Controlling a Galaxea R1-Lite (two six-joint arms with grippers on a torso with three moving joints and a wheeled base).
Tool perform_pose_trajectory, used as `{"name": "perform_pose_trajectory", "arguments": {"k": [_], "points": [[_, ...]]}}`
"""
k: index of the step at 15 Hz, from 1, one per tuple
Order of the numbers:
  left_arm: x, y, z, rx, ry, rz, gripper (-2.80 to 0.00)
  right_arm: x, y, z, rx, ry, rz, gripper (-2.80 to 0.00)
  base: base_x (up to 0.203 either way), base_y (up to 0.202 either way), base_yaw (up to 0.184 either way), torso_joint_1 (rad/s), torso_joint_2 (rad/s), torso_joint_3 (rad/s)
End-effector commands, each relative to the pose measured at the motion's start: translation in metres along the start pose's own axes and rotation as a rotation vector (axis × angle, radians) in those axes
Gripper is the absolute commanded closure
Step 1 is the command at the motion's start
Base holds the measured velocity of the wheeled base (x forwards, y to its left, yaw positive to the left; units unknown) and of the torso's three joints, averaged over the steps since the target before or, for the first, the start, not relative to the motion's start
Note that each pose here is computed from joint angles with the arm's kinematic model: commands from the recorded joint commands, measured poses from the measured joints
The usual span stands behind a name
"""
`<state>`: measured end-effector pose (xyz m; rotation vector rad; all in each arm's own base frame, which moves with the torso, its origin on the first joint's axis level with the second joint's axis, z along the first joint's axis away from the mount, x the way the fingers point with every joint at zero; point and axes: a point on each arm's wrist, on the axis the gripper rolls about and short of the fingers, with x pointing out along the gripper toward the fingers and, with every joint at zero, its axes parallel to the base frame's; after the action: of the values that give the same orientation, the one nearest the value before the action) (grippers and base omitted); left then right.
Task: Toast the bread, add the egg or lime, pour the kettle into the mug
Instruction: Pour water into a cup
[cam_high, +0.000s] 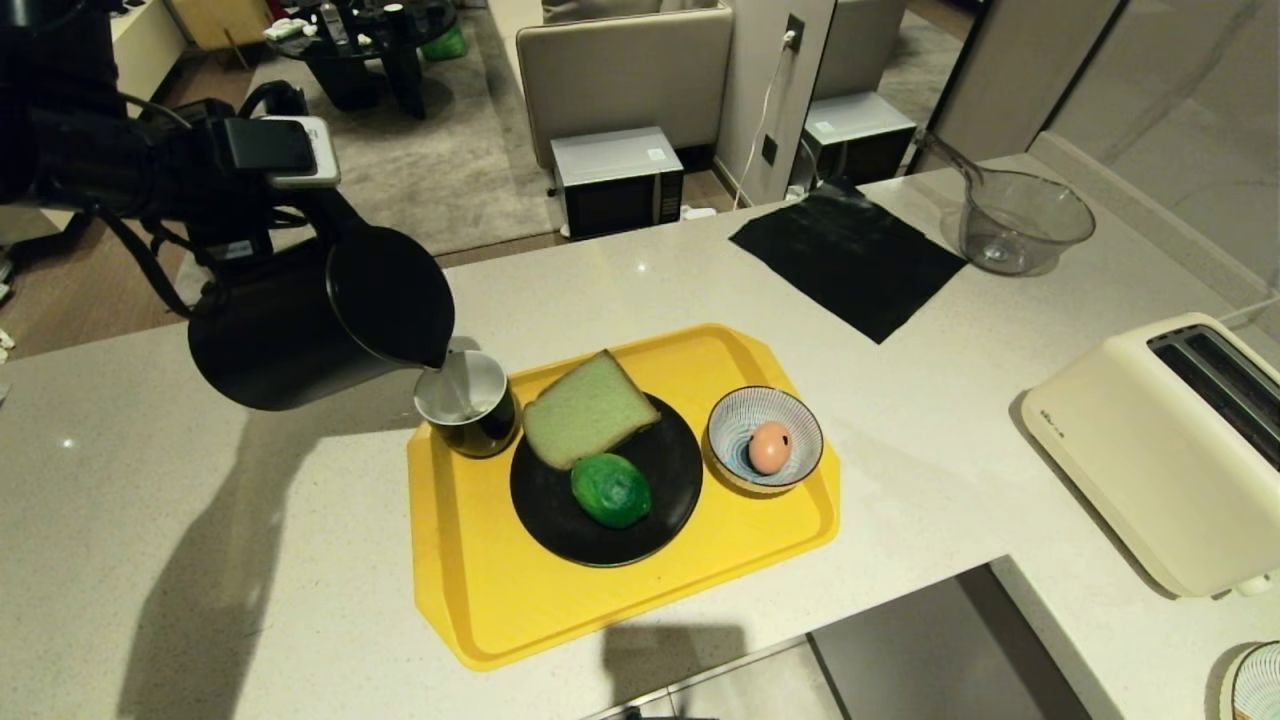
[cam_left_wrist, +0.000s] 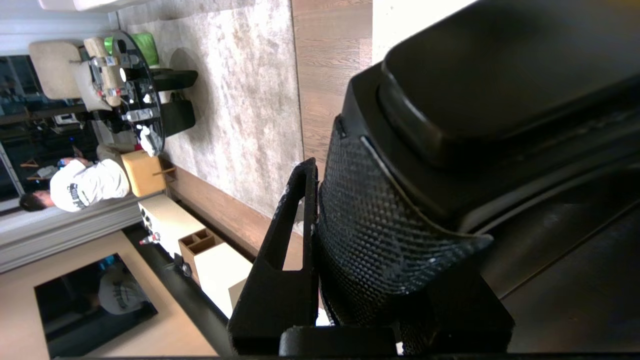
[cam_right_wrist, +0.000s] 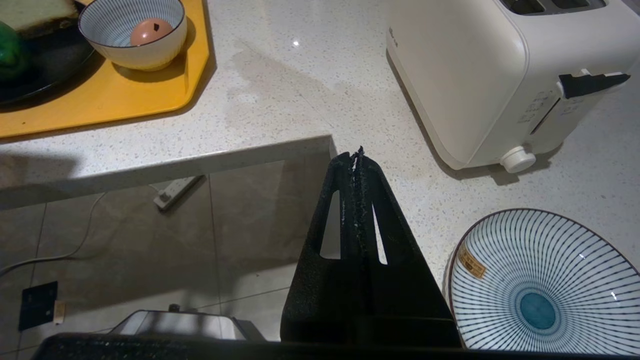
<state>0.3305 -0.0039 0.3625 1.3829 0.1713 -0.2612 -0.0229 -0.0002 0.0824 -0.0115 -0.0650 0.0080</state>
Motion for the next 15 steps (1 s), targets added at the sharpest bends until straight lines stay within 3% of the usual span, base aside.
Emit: {"name": "perform_pose_trajectory", "arguments": {"k": [1,15], "points": [[0.0034,-0.0021,-0.0012,0.026,0.022,-0.009,0.0,0.0016,0.0001,-0.0077,-0.001,0.027,0.0,0.0,0.0,0.0,0.0,0.0,0.0,0.0],[0.0115,-0.0057,-0.002,0.036,0.069,-0.018,0.0,0.0017,0.0001,-0.0077,-0.004,0.028,0.001,0.0,0.0,0.0,0.0,0.0,0.0,0.0]]}}
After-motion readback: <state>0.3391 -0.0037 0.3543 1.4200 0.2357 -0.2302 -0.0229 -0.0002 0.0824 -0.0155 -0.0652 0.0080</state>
